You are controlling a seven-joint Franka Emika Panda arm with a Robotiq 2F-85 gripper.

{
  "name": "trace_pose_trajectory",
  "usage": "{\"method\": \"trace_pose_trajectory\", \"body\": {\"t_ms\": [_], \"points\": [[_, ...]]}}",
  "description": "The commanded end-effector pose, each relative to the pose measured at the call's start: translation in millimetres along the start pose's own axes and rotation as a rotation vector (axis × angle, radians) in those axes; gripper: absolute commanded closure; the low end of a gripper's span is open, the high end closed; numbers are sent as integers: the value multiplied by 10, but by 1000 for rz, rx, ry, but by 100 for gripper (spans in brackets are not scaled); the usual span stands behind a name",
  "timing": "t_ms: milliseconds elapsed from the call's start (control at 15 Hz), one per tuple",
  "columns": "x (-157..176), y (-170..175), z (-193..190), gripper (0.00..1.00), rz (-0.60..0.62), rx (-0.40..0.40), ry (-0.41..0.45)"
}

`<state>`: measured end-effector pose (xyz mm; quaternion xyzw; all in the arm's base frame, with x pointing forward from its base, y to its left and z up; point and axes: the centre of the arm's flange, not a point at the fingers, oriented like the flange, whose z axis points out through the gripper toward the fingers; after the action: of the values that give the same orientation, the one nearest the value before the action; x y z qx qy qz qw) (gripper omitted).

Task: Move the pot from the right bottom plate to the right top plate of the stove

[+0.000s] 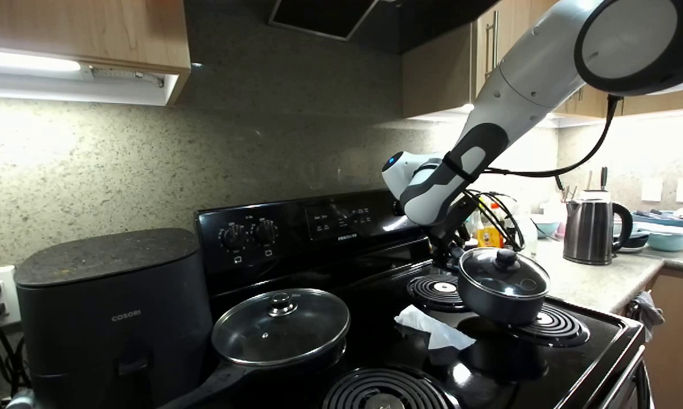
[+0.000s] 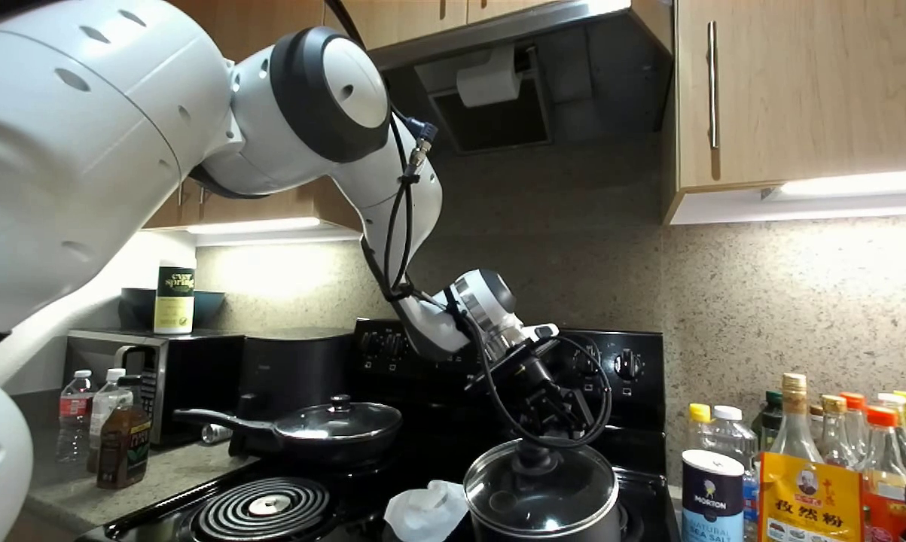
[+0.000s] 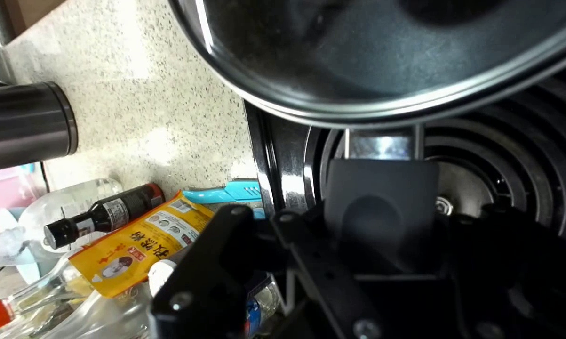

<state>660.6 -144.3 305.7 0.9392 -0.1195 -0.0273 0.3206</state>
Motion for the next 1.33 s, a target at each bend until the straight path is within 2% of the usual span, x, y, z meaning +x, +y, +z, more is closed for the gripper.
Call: {"method": "trace_pose_trajectory", "body": {"t_ms": [0,200,533,933,1000,1067,1267], "points": [[1,5,2,100,0,0,0],[1,6,2,100,0,0,0],[487,-174,-185,100,-26,3,146],[824,-383,-314,100,-49,-23,213],[829,-410,-311,75,-67,-28,208],[646,-412,-242,98,-22,10,183],[702,-476,-230,80,-37,3,189]]}}
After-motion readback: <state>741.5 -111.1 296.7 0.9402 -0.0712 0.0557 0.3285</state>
